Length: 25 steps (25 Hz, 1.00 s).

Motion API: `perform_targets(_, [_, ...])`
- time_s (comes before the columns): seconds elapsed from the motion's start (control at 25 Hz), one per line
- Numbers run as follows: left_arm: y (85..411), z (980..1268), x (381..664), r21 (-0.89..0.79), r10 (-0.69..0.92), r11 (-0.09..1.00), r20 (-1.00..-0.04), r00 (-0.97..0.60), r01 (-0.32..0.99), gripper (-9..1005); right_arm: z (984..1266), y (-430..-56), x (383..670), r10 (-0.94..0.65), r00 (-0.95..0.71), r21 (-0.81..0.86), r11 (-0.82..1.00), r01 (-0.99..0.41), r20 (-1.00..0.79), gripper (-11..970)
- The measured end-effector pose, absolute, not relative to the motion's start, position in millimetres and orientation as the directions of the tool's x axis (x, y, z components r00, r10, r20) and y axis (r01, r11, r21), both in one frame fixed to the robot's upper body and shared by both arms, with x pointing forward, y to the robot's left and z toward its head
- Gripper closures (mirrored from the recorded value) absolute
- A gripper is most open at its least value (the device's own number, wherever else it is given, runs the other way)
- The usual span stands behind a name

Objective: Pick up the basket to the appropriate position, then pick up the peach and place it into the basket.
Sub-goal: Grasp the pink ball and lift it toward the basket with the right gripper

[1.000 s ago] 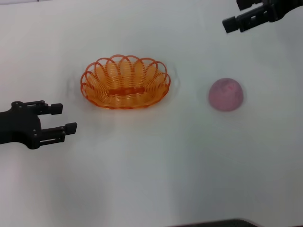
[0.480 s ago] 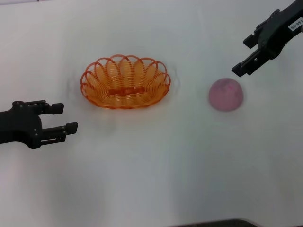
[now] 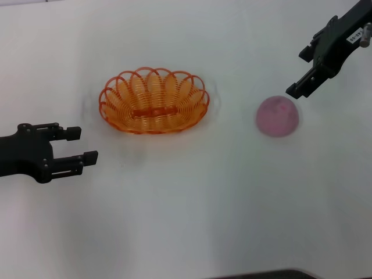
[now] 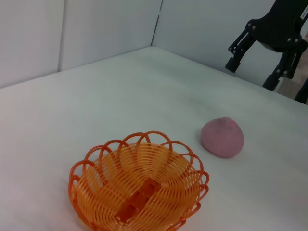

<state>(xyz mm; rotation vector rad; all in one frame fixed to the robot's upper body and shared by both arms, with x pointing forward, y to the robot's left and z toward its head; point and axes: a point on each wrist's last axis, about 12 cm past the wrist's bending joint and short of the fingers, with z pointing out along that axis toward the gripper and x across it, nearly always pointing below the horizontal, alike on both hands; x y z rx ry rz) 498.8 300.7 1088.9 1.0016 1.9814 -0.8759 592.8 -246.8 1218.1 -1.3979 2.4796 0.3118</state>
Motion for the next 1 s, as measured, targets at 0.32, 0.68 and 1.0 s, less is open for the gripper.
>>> perform_targets(0.32, [300, 1089, 500, -0.235, 0.351, 0.466, -0.836, -0.422, 0.853, 322, 1207, -239, 596, -0.814, -0.482, 0.045, 0.496, -0.867, -0.323, 17])
perform_targets(0.68, [299, 1087, 500, -0.241, 0.348, 0.467, -0.835, -0.427, 0.851, 322, 1167, -235, 602, -0.812, -0.5, 0.079, 0.501, -0.862, -0.301, 18])
perform_targets(1.0, [298, 1087, 501, -0.24, 0.353, 0.461, -0.834, -0.424, 0.854, 321, 1144, -228, 603, -0.822, -0.495, 0.091, 0.491, -0.866, -0.282, 18])
